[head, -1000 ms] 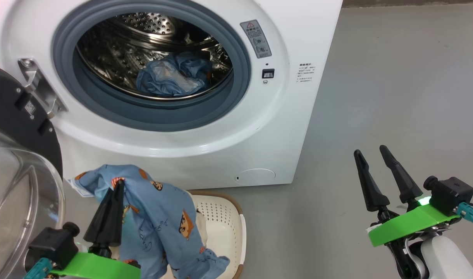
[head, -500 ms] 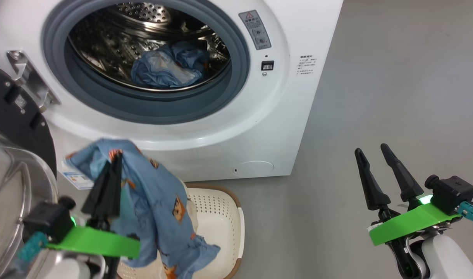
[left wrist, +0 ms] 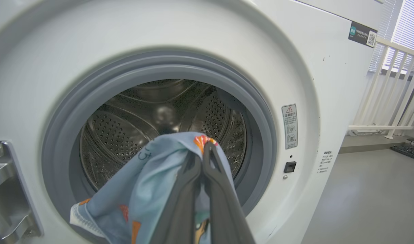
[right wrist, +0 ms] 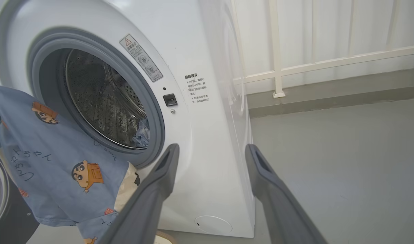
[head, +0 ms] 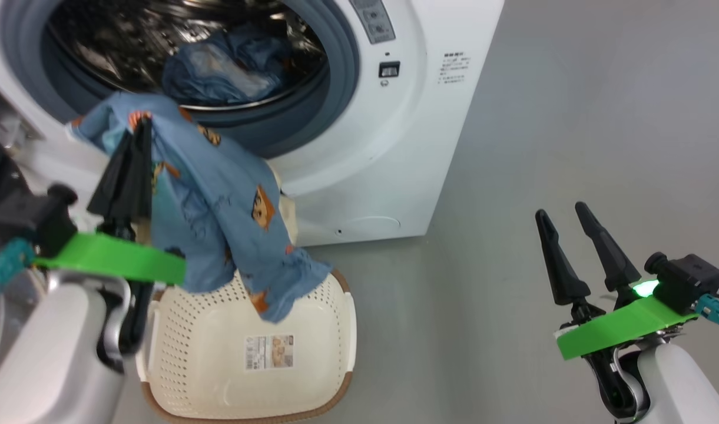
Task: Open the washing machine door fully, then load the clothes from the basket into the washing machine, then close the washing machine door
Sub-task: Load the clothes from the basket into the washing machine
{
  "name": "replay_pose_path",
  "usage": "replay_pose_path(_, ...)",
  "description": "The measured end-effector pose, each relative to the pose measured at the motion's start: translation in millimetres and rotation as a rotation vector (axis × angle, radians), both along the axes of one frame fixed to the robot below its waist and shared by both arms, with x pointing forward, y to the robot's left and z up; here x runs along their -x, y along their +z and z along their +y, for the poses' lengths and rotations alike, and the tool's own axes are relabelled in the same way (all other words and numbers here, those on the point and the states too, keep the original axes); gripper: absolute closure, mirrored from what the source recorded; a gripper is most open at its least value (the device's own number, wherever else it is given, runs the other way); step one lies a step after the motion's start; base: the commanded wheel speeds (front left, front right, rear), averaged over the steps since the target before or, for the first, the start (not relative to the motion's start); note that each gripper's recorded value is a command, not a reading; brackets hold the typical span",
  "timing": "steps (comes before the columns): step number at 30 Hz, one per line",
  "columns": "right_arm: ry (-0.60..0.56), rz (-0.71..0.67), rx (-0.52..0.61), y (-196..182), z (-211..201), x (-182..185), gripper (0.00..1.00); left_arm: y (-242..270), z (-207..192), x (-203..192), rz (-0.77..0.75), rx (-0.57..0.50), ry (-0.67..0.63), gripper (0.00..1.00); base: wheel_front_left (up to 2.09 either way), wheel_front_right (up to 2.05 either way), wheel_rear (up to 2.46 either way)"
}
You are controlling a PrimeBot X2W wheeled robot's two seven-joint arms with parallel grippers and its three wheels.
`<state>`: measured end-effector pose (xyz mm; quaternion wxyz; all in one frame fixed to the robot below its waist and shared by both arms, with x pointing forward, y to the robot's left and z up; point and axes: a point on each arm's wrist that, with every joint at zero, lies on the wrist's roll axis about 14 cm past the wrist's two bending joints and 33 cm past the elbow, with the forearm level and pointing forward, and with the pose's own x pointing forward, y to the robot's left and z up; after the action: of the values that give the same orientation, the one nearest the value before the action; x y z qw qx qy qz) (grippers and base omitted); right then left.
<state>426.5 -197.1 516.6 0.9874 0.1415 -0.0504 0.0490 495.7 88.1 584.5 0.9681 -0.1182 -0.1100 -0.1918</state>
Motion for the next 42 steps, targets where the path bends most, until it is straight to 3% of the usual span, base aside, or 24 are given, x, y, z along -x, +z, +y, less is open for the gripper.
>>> replay_pose_path(26,-0.059,0.105,-0.014,-55,-13,-43,0.00,-77,-38,-161,0.181,-0.073,-0.045,1.00,0.00,0.00,0.00)
replay_pose_path(42,-0.124,0.200,0.001,-97,-32,-47,0.00,-138,-60,-222,0.295,-0.090,-0.045,1.00,0.00,0.00,0.00)
